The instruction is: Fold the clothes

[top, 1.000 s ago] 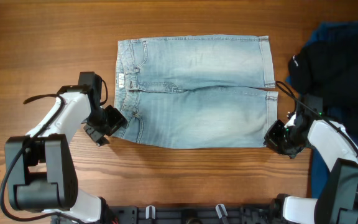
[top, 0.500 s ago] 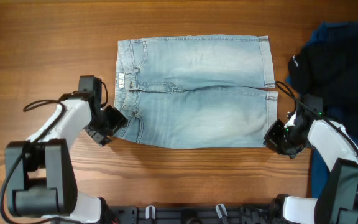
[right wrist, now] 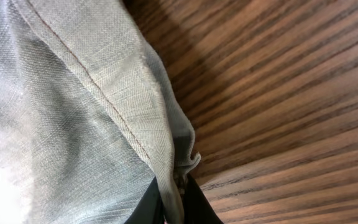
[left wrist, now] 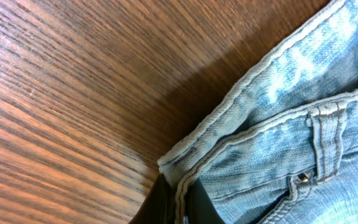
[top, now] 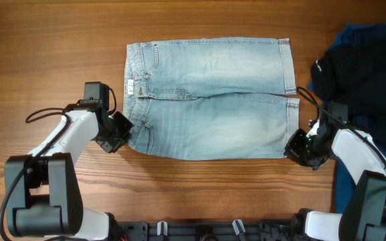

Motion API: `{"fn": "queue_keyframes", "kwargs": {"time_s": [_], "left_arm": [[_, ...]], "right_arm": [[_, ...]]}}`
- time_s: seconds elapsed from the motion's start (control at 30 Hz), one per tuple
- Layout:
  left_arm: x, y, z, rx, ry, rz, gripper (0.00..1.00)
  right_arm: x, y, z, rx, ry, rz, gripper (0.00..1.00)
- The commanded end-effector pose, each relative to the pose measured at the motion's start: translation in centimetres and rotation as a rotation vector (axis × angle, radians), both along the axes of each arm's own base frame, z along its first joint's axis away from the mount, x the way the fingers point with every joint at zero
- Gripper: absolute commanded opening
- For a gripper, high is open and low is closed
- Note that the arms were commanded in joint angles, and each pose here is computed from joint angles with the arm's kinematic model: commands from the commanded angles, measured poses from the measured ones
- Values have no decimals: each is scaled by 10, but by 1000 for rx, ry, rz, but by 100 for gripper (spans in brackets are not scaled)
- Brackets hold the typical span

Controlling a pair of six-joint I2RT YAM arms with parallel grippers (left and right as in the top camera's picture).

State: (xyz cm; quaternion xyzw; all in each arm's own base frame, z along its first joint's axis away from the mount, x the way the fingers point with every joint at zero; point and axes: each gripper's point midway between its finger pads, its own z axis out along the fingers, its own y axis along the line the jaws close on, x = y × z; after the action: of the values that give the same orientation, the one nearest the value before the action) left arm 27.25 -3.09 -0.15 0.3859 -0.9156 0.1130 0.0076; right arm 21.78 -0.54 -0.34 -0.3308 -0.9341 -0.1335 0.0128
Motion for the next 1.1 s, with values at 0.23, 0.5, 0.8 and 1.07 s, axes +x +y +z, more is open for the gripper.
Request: {"fn": "queue_keyframes", "kwargs": {"time_s": [0.23, 0.5, 0.8, 1.07], "left_arm": [[-3, 5, 71, 42, -176, -75, 4], [-26, 4, 105, 102, -172, -135, 4], [-27, -2, 115, 186, -179, -208, 4], [-1, 11, 139, 274, -280, -177, 4]], "right_arm": [[41, -15, 56, -52, -55, 54, 4], [63, -21, 101, -67, -106, 79, 4], [89, -27, 151, -100, -210, 100, 4], [112, -34, 168, -153, -307, 124, 4]]}}
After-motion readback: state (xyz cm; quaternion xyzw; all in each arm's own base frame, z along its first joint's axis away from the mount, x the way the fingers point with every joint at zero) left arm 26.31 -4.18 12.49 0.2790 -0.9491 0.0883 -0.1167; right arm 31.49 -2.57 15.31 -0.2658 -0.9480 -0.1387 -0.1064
